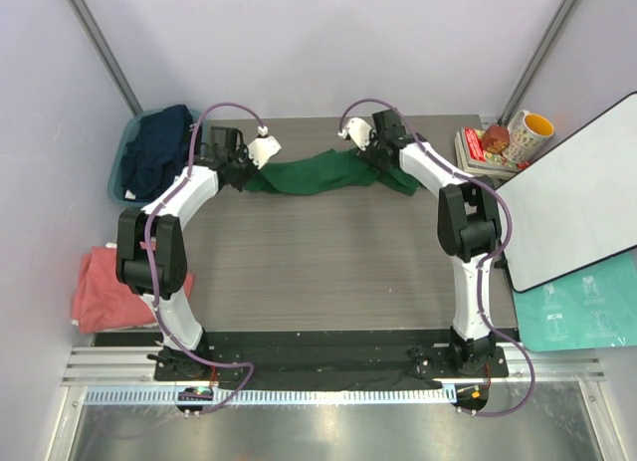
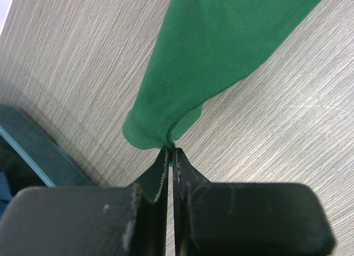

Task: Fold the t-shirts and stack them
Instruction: Flatten out the tshirt

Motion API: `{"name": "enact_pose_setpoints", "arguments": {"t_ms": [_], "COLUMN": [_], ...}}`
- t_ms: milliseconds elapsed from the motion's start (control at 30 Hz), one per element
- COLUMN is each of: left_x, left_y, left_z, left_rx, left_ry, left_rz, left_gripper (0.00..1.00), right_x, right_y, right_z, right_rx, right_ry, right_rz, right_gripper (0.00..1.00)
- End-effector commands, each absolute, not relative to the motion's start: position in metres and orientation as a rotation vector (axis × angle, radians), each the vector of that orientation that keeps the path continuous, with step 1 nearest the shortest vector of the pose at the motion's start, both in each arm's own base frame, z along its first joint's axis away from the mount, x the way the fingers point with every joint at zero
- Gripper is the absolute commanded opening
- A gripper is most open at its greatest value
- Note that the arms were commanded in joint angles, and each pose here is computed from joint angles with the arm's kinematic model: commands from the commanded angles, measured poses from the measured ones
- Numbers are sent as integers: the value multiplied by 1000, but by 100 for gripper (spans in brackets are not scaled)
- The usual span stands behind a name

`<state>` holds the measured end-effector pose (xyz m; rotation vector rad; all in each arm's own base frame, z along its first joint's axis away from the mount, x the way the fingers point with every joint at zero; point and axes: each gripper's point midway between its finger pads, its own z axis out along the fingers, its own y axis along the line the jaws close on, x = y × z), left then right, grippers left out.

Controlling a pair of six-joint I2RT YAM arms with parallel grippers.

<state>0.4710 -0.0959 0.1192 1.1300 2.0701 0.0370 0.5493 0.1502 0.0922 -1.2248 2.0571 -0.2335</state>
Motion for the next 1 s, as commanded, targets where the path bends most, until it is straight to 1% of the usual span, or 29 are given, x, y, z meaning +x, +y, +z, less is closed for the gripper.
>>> {"name": "enact_pose_setpoints", "arguments": {"t_ms": [0, 33, 100, 133, 167, 200, 233, 433, 667, 767, 800, 833, 867, 900, 933, 967], "left_x": [486, 487, 487, 487, 486, 487, 486, 489, 500, 500, 499, 499, 499, 498, 498, 497], "left_y": [-104, -103, -105, -104, -104, -104, -103, -102, -94, -94, -95, -94, -95, -94, -94, -95], "left_z": [139, 139, 139, 140, 138, 139, 139, 138, 146, 147, 147, 146, 146, 145, 144, 145], "left_rx": [1111, 1109, 1113, 1111, 1114, 1118, 1116, 1125, 1084, 1078, 1083, 1081, 1083, 1083, 1084, 1083], "left_ry": [2001, 2003, 2001, 2001, 2004, 2001, 2002, 1997, 1977, 1975, 1974, 1976, 1975, 1979, 1980, 1978], "left_rz": [51, 54, 54, 57, 55, 62, 61, 79, 154, 156, 152, 150, 149, 149, 146, 145], "left_gripper": [0, 0, 0, 0, 0, 0, 0, 0, 0, 0, 0, 0, 0, 0, 0, 0], "right_x": [553, 551, 548, 547, 545, 545, 545, 550, 569, 568, 566, 563, 552, 546, 534, 530], "right_y": [150, 158, 159, 160, 163, 164, 165, 166, 166, 167, 167, 170, 169, 171, 172, 173], "right_z": [100, 98, 94, 94, 93, 93, 93, 107, 155, 161, 158, 154, 143, 138, 122, 124], "right_rx": [-1218, -1233, -1235, -1233, -1241, -1242, -1241, -1221, -1157, -1160, -1179, -1205, -1245, -1282, -1319, -1330], "right_ry": [2055, 2046, 2062, 2065, 2065, 2066, 2067, 2045, 1969, 1972, 1984, 1992, 2036, 2037, 2063, 2056], "right_rz": [-224, -170, -149, -136, -120, -115, -111, -119, -177, -173, -171, -139, -110, -88, -50, -43], "right_gripper": [40, 36, 28, 26, 21, 7, 1, 1, 1, 1, 2, 8, 27, 34, 39, 44]}}
